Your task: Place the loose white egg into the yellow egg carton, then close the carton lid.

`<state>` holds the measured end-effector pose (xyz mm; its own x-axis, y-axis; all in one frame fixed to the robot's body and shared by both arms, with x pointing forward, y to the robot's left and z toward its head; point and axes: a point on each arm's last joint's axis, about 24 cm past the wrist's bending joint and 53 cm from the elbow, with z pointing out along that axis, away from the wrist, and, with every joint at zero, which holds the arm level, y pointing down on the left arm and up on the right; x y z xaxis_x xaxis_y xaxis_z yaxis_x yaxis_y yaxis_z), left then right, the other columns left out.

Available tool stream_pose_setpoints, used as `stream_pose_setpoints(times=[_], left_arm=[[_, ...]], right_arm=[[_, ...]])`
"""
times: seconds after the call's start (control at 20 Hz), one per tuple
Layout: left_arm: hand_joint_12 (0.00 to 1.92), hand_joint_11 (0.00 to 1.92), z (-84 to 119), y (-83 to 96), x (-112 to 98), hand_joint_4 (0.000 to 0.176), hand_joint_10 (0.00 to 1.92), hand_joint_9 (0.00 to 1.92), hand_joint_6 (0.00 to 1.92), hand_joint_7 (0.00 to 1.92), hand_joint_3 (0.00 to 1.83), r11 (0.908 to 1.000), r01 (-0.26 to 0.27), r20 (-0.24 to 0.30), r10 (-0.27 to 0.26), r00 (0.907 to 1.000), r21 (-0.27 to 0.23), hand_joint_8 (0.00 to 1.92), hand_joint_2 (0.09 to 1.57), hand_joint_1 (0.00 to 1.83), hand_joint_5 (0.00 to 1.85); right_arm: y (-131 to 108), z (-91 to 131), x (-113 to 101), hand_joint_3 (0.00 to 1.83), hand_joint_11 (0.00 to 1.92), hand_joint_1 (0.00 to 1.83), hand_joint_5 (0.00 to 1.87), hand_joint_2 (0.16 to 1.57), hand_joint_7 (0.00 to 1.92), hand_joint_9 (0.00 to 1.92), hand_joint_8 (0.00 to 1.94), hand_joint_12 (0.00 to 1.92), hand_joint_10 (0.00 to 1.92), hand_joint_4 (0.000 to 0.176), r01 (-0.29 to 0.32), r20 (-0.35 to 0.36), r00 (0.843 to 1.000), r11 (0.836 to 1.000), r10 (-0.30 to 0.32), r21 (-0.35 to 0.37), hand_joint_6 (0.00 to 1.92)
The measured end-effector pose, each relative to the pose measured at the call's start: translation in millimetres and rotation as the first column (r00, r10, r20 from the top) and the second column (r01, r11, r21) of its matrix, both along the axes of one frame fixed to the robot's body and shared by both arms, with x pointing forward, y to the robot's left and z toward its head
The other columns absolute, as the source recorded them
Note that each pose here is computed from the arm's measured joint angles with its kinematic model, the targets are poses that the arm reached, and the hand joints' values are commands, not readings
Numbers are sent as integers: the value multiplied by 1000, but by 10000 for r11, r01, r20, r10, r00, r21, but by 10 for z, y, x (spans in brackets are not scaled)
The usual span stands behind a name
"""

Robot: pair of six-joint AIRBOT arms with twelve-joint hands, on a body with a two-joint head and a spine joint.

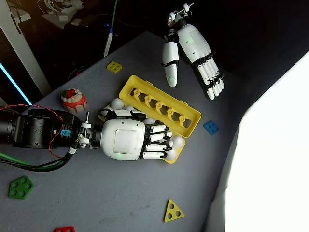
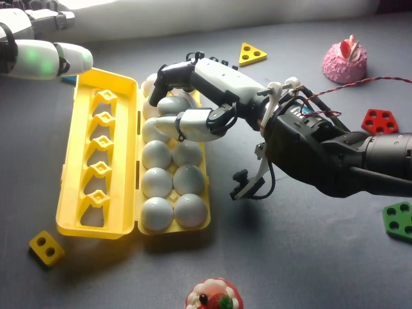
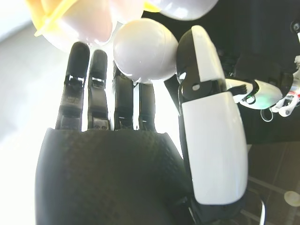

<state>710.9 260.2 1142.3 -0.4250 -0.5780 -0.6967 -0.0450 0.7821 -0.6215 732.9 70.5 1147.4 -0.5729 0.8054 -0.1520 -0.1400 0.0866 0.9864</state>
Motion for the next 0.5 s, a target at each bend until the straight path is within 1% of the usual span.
stream_pose_setpoints(times=[0.2,0.3,0.35,0.4,0.45,0.5], left_arm=[[6,6,-6,-17,-8,27,0,0,6,37,0,10000,46,-29,-46,10000,-16,4,1293,35,56],[0,0,-12,-38,-18,22,0,0,3,9,0,10000,95,-53,-95,9999,-32,0,1298,20,41],[0,0,-14,-41,-20,17,0,0,7,17,1,9999,107,-61,-107,9999,-35,4,1301,22,49],[0,0,-13,-40,-19,19,0,0,7,32,0,9999,104,-59,-104,9999,-34,10,1299,21,50],[0,0,-13,-40,-19,19,0,0,4,31,0,9999,104,-59,-104,9999,-34,8,1298,34,45],[0,0,-13,-40,-19,19,0,0,8,46,0,9999,104,-59,-104,9999,-34,11,1294,53,55]], right_arm=[[-5,-4,0,0,0,1095,818,1199,529,0,1,1195,674,0,9,1,10000,10000,-9,-3,1242],[-14,-15,-2,5,0,1065,781,1214,530,0,1,1195,685,0,36,21,10000,10000,-36,4,1291],[-16,-27,-4,1,0,1041,760,1228,532,0,2,1239,705,0,38,7,10000,10000,-38,-10,1322],[-17,-29,-5,0,0,939,601,1158,531,3,1,1279,722,0,38,4,10000,10000,-38,-13,1019],[-20,-28,-3,0,0,908,562,1133,514,0,0,1288,710,0,45,7,10000,10000,-45,-13,903],[-19,-25,-3,0,0,848,522,1126,495,0,0,1295,706,0,49,14,10000,10000,-49,-1,862]])
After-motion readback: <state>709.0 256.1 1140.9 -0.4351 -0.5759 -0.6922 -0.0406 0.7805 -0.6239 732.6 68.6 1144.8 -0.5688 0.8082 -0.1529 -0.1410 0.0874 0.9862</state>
